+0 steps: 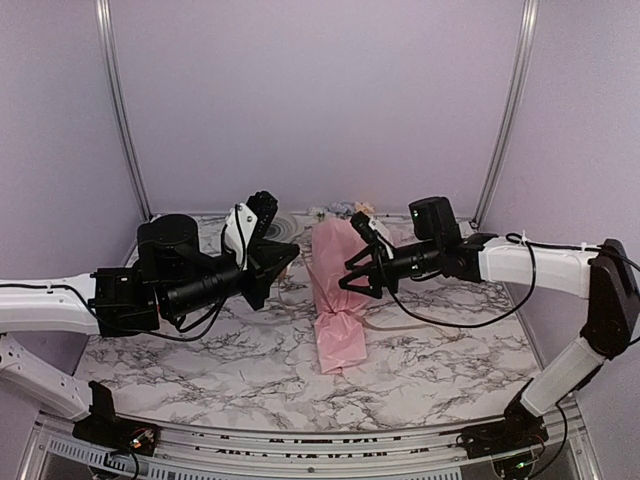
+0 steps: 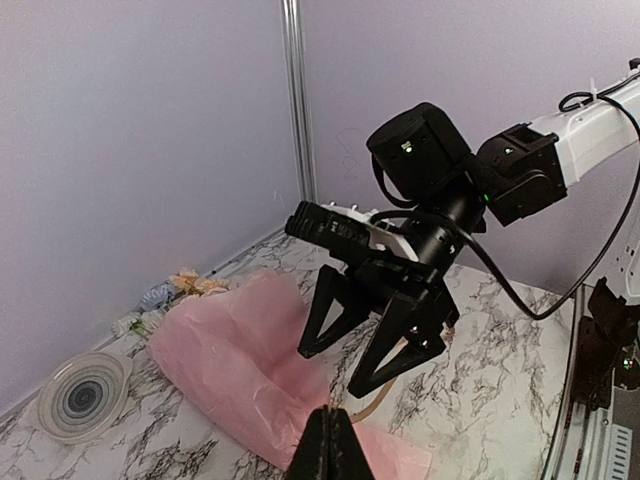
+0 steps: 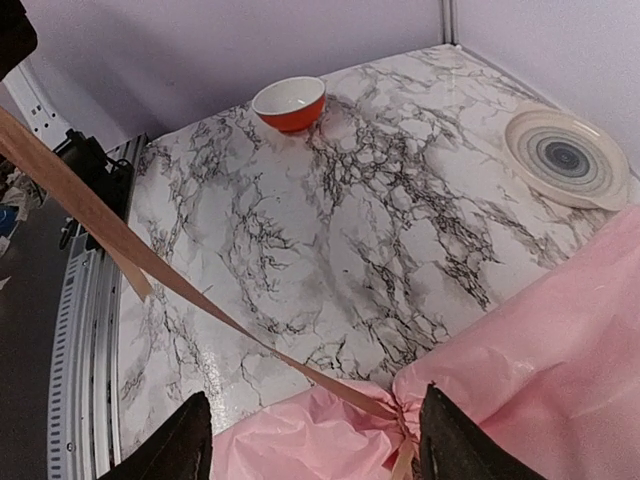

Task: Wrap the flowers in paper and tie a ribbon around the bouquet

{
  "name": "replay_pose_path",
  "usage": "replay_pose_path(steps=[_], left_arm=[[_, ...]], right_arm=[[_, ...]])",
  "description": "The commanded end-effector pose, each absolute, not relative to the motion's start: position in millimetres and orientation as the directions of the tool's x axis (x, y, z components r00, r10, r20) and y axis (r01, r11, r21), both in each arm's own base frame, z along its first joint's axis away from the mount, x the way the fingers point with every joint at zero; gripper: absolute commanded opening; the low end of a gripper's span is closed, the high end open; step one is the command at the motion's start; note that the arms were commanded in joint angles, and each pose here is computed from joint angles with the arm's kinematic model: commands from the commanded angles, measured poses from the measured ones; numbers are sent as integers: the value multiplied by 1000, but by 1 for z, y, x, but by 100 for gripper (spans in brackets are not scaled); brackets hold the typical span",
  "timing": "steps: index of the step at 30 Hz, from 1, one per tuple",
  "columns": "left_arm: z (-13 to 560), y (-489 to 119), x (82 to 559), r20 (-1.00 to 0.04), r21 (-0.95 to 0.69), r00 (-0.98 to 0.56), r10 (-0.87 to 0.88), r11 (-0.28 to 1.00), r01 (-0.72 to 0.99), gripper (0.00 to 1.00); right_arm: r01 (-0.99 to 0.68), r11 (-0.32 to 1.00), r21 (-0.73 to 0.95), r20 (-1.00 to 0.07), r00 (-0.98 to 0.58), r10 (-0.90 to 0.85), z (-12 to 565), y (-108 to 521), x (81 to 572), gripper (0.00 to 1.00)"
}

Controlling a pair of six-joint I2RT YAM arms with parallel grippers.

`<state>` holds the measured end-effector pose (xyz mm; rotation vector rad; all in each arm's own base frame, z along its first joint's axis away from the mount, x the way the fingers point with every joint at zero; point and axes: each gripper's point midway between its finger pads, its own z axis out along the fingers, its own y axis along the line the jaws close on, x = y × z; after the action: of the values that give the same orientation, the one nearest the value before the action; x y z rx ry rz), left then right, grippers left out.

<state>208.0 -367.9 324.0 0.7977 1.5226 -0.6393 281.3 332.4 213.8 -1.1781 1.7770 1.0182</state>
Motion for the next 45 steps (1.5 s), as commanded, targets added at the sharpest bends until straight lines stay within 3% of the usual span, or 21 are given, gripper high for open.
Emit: replay_pose_path(steps=[1,7,11,13,20,22,27,31,32,34,37,41,45], left_arm=[[333,-364,206,-996,60,4,90,621,781,0],[330,-366,207,-995,70,7,103,623,779,0],[331,-364,207,-995,70,9,100,627,776,0],[331,-362,207,-995,69,9,99,631,772,0],[319,-351,212,-993,76,-5,118,673,736,0],[291,-339,220,-985,95,-36,167,714,693,0],[166,-322,225,-905,155,-208,370,743,651,0],[113,-341,229,-851,179,-259,457,715,676,0],[109,-344,232,-843,197,-254,474,712,673,6],[96,-352,240,-829,226,-258,497,718,658,42],[104,-361,244,-864,184,-239,443,720,669,69],[128,-382,244,-932,82,-173,319,651,755,84],[134,-393,276,-948,119,-134,289,711,693,84]], right_arm=[[-981,107,159,-916,-187,-354,212,356,271,68],[-988,82,132,-918,-153,-365,188,382,269,69],[-979,149,138,-903,-187,-388,172,387,288,62],[-976,161,144,-898,-198,-393,167,389,293,53],[-973,181,145,-891,-208,-403,167,387,297,7],[-969,197,148,-892,-217,-397,171,381,298,0],[-952,238,192,-895,-270,-355,177,375,300,0],[-927,291,236,-875,-333,-351,172,372,307,0],[-922,301,244,-872,-344,-348,172,371,308,0],[-910,317,268,-864,-372,-339,170,371,309,0],[-881,353,316,-847,-430,-314,168,371,313,0],[-825,398,401,-810,-522,-267,164,371,316,0],[-772,432,465,-777,-591,-220,161,370,319,0]])
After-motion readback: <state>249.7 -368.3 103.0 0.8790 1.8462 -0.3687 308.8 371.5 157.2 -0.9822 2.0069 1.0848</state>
